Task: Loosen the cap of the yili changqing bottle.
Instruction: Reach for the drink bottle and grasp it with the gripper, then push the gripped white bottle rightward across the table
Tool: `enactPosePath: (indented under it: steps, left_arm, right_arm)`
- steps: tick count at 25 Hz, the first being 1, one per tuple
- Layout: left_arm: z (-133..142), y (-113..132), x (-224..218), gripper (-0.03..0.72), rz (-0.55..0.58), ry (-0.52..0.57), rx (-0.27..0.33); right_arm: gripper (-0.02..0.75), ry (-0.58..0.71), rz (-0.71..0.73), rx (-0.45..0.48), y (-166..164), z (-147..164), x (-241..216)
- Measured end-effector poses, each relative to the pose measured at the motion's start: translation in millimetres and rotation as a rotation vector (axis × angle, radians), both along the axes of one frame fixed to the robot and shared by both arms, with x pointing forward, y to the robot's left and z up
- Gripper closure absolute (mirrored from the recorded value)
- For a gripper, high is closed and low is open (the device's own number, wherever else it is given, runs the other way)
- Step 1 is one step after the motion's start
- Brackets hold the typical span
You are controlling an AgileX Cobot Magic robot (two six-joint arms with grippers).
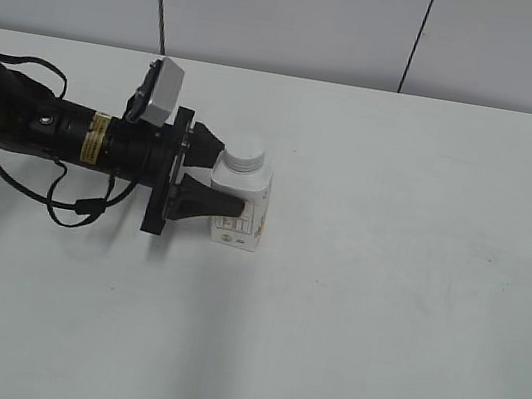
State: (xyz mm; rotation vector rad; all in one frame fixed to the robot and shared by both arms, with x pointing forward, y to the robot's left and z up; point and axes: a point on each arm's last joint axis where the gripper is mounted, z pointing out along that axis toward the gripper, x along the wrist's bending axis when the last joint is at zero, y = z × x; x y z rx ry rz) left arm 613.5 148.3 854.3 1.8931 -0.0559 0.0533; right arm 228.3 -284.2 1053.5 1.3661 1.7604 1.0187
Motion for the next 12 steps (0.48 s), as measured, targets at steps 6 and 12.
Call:
enactPosePath:
  steps: [6, 12]
  left_arm:
    - [0.5, -4.0, -0.2, 0.312, 0.007, 0.004, -0.006]
    - [1.4, -23.7, -4.1, 0.316, 0.014, 0.016, -0.017]
  right_arm:
    - [0.162, 0.001, 0.000, 0.005, 0.2, 0.0, 0.0]
    - [0.162, 0.025, 0.006, 0.060, 3.0, 1.7, 3.4]
